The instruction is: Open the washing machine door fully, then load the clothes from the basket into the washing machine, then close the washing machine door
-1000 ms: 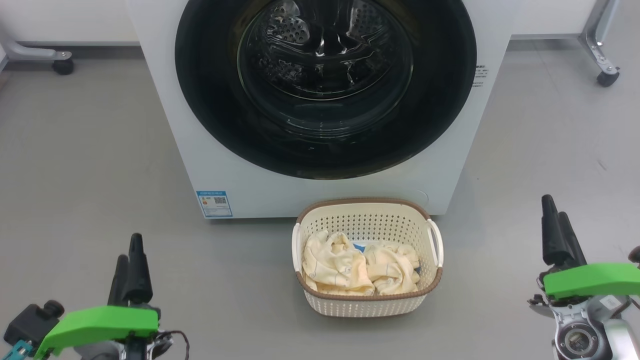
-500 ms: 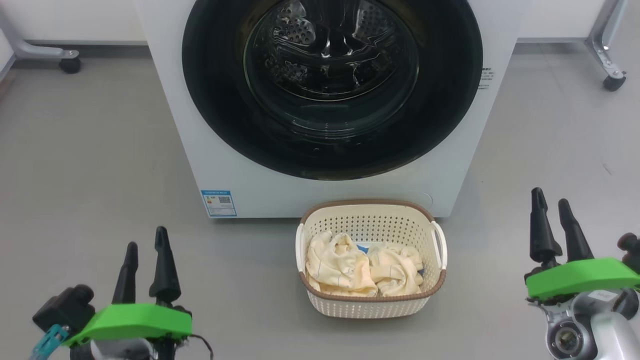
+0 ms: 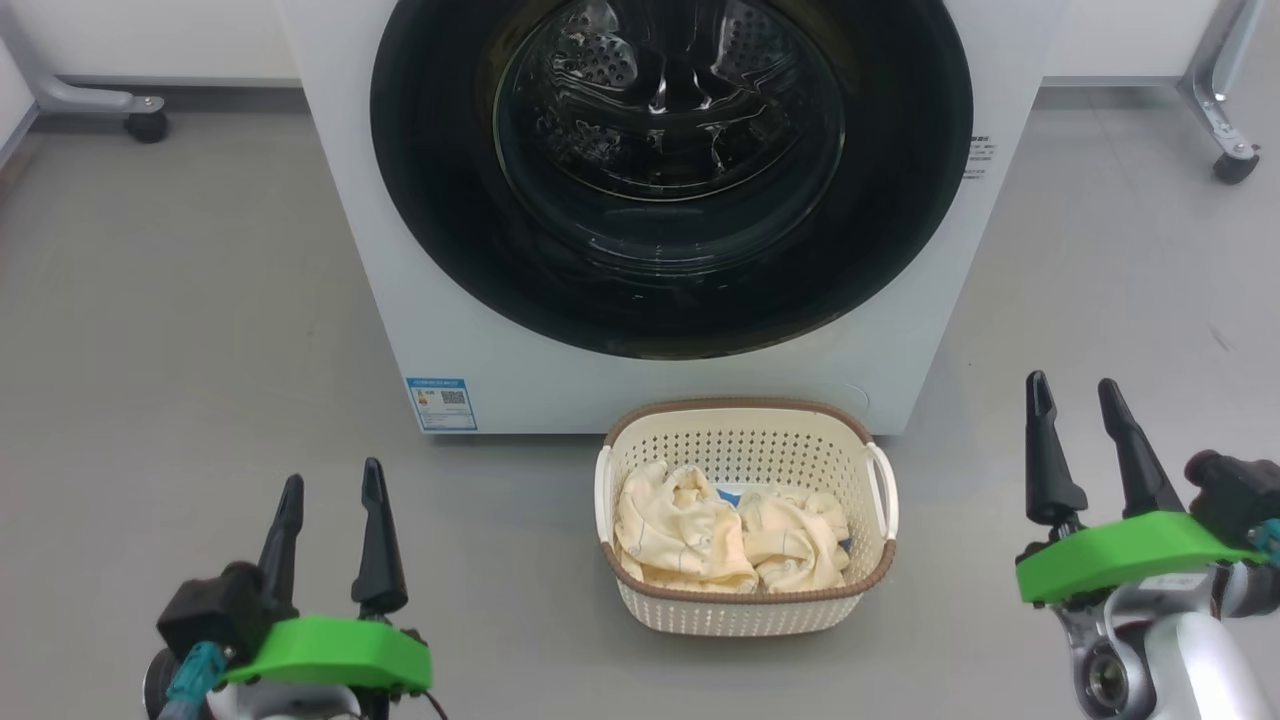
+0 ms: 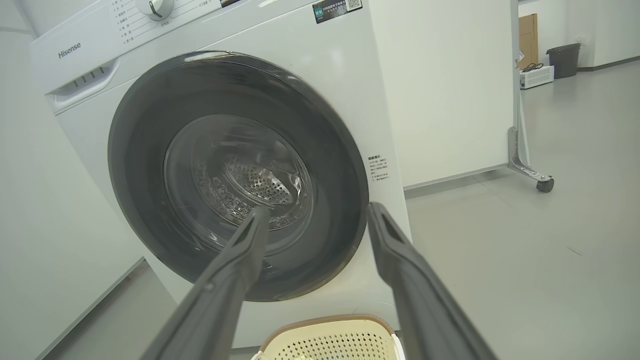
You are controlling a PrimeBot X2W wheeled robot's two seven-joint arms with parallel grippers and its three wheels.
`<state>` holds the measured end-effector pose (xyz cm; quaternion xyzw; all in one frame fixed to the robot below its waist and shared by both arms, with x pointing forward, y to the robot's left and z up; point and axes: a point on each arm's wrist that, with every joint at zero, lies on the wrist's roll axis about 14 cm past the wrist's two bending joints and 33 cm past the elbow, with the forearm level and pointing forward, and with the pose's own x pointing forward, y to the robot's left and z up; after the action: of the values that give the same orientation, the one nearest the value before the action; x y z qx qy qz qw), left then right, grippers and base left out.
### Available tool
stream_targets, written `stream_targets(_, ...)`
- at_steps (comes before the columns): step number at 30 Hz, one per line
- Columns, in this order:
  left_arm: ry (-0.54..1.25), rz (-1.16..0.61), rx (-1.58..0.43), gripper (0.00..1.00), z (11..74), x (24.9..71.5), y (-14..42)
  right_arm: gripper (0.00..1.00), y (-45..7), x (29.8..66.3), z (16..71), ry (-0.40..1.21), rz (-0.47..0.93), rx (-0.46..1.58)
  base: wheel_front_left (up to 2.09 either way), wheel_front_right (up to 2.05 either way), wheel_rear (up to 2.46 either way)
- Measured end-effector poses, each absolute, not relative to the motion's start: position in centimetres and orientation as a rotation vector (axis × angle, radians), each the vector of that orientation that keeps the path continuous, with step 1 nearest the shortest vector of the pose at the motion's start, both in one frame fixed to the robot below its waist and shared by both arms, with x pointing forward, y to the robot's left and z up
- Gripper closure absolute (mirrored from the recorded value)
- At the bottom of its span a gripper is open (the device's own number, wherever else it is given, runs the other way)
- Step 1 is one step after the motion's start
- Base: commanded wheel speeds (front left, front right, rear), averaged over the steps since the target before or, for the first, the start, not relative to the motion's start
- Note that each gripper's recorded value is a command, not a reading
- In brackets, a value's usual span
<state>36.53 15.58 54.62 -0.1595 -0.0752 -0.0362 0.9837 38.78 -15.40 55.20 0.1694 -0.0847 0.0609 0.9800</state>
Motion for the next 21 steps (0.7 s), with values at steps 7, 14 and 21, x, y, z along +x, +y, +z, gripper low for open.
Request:
stream_targets(7, -0.149, -0.103, -0.194, 0.00, 54.2, 36.6, 14.4, 0.00, -14.6, 38.7, 54.3, -0.151, 0.143, 0.241, 0.00, 0.00, 0.00)
stream_targets(14, -0.110, -0.112, -0.110, 0.00, 52.7, 36.4, 13.8, 0.00, -13.8, 38.9, 53.6, -0.136, 0.168, 0.185, 0.00, 0.00, 0.00)
stream_targets(21, -0.125, -0.130, -0.040, 0.00, 52.7, 36.6, 13.3, 0.00, -13.4, 38.9, 52.8, -0.123, 0.184, 0.119, 0.00, 0.00, 0.00)
